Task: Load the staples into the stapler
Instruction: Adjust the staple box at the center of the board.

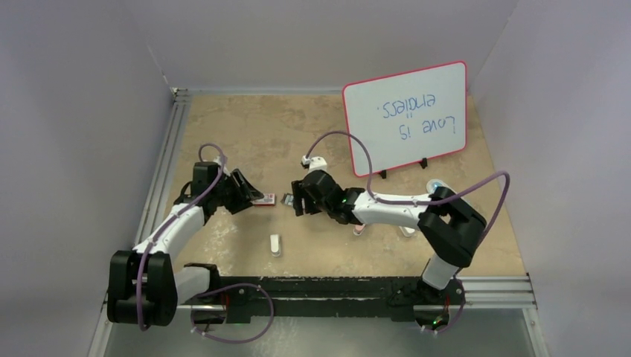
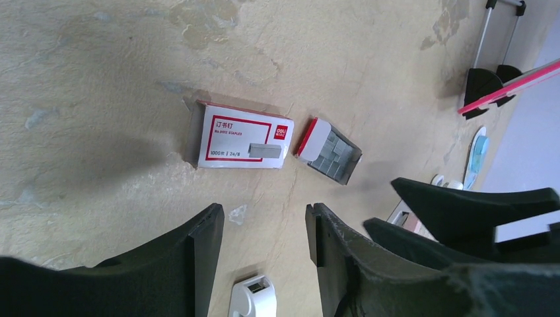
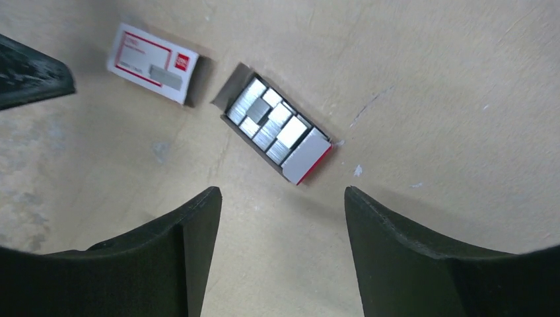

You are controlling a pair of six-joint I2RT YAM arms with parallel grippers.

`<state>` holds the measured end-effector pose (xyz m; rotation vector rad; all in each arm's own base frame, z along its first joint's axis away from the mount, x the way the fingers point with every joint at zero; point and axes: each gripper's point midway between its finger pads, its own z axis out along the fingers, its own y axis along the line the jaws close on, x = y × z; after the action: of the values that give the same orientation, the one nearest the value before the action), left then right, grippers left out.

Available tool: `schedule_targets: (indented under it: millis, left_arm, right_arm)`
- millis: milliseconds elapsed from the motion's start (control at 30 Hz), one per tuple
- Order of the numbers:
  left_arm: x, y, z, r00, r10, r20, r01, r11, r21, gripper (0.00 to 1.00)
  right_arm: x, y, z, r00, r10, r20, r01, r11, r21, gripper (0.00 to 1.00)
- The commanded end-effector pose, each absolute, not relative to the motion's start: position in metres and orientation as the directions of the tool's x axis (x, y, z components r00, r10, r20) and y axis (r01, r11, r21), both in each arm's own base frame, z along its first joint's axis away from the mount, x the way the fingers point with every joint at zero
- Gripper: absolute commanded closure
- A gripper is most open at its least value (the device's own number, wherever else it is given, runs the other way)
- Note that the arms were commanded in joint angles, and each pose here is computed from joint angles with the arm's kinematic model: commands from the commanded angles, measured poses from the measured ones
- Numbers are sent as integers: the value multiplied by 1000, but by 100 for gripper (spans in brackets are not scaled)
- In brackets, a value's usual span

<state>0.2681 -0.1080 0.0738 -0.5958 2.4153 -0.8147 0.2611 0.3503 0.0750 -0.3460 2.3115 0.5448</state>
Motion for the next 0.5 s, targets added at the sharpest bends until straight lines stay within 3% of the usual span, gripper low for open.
schedule_targets:
  millis: [0, 100, 200, 333, 467]
  left_arm:
    - [270, -114, 78, -780, -524, -342, -190, 719, -668, 50]
    - [267, -109, 77, -776, -525, -349, -211, 738, -641, 50]
    - [266, -101, 79, -749, -543, -380, -231, 752, -617, 48]
    - [264, -100, 85, -727, -550, -411, -213, 750, -627, 36]
    - [266, -101, 90, -725, -546, -420, -204, 752, -627, 34]
  right_arm:
    - [265, 357, 65, -713, -61, -699, -329, 909, 256, 30]
    - [266, 361, 60, -697, -67, -713, -310, 926, 216, 39]
    - [267, 359, 58, -674, -37, -738, -250, 951, 180, 41]
    - [268, 355, 41, -694, -51, -718, -213, 967, 138, 48]
    - [267, 365, 31, -706, -91, -703, -254, 958, 130, 52]
